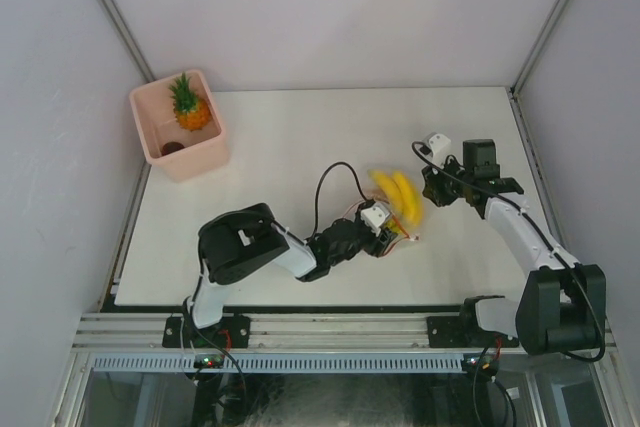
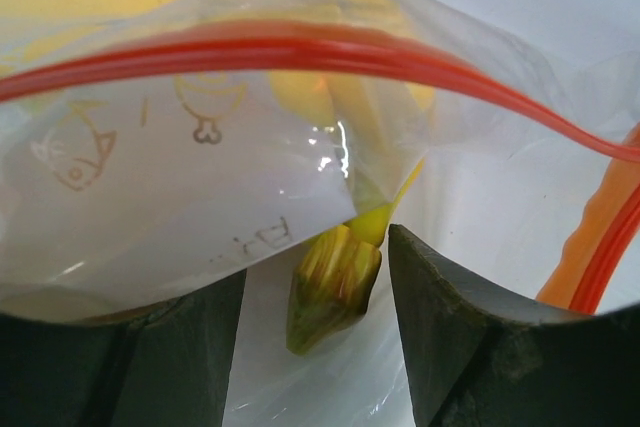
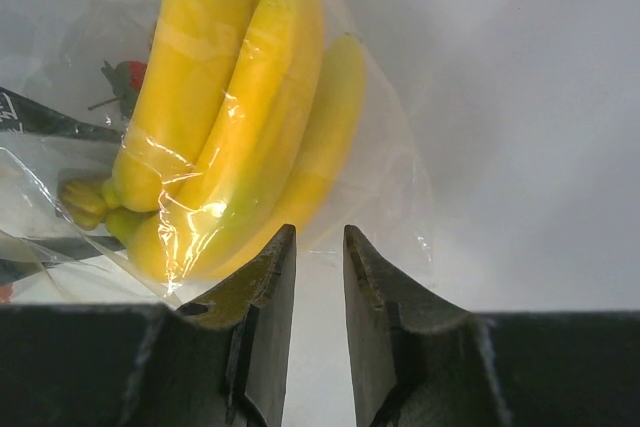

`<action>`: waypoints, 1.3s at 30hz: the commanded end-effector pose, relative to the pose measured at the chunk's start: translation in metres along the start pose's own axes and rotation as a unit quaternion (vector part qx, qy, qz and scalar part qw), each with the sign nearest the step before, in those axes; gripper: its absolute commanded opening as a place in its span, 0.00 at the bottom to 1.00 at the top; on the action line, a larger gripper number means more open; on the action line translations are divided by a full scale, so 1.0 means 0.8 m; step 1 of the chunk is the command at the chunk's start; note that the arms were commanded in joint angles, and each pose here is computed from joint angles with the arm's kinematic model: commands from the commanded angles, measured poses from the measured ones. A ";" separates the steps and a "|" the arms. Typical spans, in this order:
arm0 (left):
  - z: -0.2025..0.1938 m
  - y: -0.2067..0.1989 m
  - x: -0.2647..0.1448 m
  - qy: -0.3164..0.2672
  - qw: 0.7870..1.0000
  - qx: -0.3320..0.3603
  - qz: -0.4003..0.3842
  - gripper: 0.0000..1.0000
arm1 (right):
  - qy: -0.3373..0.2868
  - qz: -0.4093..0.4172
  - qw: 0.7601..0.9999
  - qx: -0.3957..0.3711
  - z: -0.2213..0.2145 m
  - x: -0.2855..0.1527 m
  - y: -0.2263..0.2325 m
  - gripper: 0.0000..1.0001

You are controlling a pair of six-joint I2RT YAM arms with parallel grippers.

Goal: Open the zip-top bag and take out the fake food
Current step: Pick up the fake fruit from the zipper food storage bag.

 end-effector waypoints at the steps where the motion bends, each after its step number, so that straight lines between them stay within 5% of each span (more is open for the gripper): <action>1: 0.004 -0.004 0.014 -0.001 1.000 0.013 0.005 0.62 | -0.013 -0.014 1.000 -0.005 0.015 -0.002 -0.007 0.25; 5: 0.000 -0.002 0.016 0.003 1.000 0.015 0.012 0.53 | -0.017 -0.008 1.000 -0.007 0.017 -0.004 -0.006 0.28; 13: 0.036 -0.010 -0.002 -0.027 1.000 0.004 0.002 0.02 | -0.041 0.009 0.999 -0.013 0.023 -0.017 -0.003 0.43; 25: 0.098 -0.017 -0.052 -0.069 0.988 -0.129 -0.049 0.00 | -0.178 0.107 0.973 -0.098 0.048 -0.065 0.035 0.59; 30: 0.116 -0.009 -0.063 -0.076 0.974 -0.204 -0.065 0.00 | -0.255 0.144 0.930 -0.224 0.043 -0.081 0.066 0.84; 39: 0.120 -0.017 -0.065 -0.015 0.974 -0.202 -0.103 0.00 | -0.344 0.178 0.843 -0.373 0.029 -0.082 0.094 0.89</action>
Point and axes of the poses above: each gripper's point midway between its finger pads, its own x axis out along the fingers, its own y axis along the line the jaws close on, z = x × y, the point moved 8 cm from there along -x, back along the fingers, and after that the axes turned 11 degrees about -x, right-handed, at the moved point
